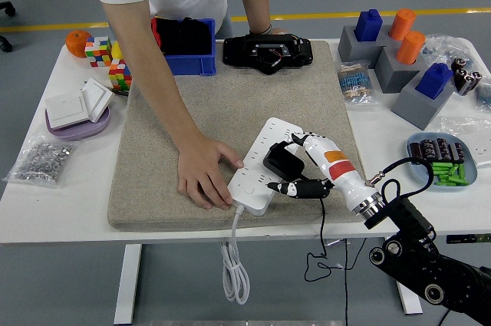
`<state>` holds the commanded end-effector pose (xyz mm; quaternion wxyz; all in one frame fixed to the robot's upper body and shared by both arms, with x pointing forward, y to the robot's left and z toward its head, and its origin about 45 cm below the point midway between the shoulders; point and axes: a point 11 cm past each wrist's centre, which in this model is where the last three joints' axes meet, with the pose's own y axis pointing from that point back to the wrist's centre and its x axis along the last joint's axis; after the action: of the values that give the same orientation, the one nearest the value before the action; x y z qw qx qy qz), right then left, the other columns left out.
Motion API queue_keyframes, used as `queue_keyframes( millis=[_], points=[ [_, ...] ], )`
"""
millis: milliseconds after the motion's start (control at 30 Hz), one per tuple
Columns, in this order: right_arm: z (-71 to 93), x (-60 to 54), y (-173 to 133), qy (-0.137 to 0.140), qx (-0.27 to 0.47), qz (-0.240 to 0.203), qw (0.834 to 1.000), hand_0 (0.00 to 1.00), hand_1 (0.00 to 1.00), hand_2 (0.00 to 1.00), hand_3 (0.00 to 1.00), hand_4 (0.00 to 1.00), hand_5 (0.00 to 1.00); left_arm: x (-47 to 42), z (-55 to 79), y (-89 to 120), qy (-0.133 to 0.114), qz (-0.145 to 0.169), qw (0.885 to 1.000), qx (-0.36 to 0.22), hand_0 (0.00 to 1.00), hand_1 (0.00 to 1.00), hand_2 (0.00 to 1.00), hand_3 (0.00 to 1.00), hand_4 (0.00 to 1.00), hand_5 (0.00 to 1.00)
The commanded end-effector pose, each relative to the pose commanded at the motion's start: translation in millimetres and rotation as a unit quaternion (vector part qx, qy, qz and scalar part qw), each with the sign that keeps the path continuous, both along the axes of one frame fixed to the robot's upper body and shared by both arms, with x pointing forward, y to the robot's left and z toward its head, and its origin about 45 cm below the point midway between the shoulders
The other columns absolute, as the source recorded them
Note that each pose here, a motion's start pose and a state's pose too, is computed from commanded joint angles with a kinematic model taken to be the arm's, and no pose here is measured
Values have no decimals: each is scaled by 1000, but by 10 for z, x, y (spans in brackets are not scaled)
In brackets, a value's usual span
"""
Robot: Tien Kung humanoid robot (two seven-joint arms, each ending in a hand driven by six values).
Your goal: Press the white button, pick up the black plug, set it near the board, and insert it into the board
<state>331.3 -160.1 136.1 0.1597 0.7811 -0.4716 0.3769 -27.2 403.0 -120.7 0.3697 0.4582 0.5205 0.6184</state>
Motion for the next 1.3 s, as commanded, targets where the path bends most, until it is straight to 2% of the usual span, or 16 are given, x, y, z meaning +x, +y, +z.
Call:
queue_keyframes(
  millis=[600,800,1067,1300],
  points=[
    [-127,41,-63,10,-31,-6,999,749,638,582,587,970,166,13,1,2,-1,-4,1000,0,705,665,587,676,664,256],
    [-117,48,-28,10,-34,1,999,749,638,582,587,969,166,18,0,2,-1,-4,1000,0,705,665,586,676,665,258],
    [-9,47,121,-6,-25,20,999,750,639,580,585,966,166,18,1,5,0,-6,1000,1,705,664,586,676,664,256],
    [-60,84,119,-2,-37,20,999,751,640,580,583,964,168,26,1,4,-1,-7,1000,0,705,664,586,675,664,256]
  ],
)
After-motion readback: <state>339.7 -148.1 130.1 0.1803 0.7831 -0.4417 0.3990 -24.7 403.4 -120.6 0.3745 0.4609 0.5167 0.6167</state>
